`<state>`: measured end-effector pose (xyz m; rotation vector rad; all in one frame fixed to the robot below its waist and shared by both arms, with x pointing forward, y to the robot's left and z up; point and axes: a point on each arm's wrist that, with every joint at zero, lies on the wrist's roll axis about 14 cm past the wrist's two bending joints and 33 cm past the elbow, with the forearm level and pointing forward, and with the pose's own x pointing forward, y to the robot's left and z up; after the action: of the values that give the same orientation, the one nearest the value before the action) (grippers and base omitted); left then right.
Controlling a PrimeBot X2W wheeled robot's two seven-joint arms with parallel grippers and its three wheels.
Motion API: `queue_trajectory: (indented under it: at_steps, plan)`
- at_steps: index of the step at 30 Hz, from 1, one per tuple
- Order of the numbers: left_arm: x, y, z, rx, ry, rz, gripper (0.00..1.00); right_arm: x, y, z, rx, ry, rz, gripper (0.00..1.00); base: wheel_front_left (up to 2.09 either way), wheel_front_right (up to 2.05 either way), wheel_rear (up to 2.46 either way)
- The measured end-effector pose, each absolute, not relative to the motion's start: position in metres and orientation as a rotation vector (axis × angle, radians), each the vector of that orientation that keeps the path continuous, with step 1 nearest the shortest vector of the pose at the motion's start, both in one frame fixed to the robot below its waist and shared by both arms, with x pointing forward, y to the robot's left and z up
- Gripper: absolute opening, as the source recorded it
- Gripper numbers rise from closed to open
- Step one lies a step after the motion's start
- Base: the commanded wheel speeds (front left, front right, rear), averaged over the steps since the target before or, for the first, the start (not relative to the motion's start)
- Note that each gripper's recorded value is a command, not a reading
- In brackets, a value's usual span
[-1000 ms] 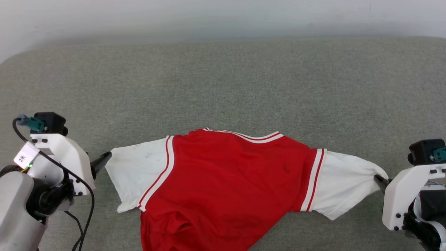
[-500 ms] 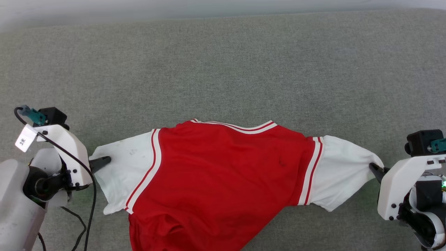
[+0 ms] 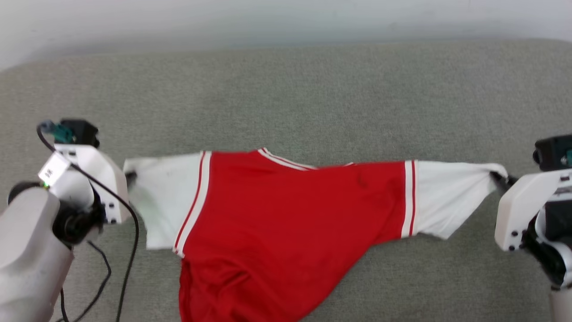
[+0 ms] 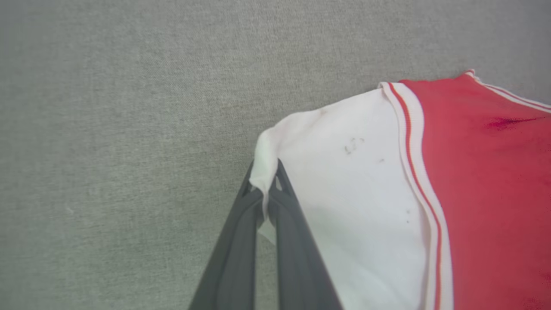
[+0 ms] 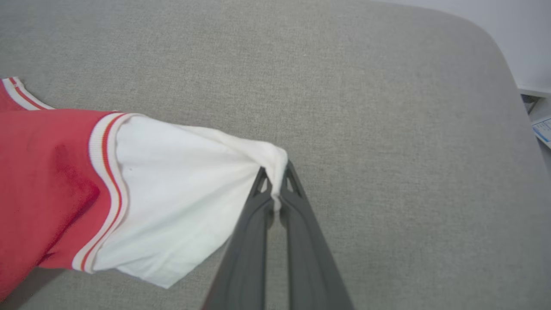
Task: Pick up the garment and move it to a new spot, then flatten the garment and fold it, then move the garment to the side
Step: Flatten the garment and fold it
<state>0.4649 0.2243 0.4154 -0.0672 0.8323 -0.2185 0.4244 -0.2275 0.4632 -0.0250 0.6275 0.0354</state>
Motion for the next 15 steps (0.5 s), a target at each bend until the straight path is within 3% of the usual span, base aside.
queue_trajectory:
  at_steps: [15]
  plan:
    - [0.546,0.240,0.606,0.038,0.168,-0.077,0.00,0.524,-0.221,0.590,-0.158,0.260,0.052,0.00,0.00,0.00,0.00]
